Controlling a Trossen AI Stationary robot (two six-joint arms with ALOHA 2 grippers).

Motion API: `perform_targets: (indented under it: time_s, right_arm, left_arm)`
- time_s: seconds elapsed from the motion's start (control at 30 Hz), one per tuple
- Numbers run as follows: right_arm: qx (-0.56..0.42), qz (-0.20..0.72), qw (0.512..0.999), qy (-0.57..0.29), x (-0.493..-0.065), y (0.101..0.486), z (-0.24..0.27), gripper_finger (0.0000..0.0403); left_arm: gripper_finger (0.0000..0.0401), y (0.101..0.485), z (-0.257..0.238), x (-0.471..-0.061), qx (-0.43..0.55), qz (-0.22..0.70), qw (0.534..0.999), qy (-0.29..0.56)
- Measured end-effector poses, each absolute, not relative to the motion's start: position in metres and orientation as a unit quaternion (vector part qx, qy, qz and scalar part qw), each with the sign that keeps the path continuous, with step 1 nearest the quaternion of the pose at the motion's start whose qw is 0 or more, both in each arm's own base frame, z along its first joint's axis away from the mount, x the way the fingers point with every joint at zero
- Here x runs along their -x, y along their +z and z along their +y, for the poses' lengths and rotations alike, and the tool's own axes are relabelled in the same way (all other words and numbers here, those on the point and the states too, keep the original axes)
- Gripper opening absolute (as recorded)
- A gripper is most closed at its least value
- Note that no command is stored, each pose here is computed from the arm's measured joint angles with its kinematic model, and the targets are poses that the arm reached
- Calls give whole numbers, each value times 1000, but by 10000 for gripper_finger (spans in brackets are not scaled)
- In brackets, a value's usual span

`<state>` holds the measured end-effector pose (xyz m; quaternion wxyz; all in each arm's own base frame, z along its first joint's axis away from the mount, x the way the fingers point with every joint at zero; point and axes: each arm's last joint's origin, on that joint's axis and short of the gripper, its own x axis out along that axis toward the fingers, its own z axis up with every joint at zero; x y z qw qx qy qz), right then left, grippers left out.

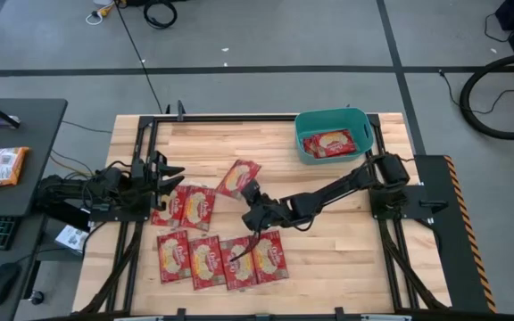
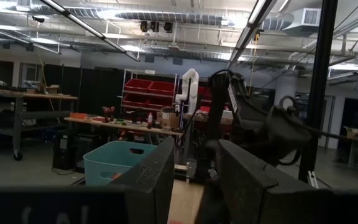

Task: Sort popcorn bags into baskets
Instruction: Put the red popcorn bag into the green bin

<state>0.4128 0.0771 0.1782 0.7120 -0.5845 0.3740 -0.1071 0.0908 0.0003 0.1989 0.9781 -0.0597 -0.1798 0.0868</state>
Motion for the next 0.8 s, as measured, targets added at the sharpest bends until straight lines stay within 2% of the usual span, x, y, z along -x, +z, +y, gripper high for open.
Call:
perform_targets:
  time_s: [0.5,0.8]
  right_arm:
    - [563,443,630,-299,-384,227,48,0]
    - [501,495,597,-385,-345,228,19,0]
  left_arm:
    - [126,199,0,-91,60,-180,978,87]
    - [126,199,0,-91,60,-180,978,87]
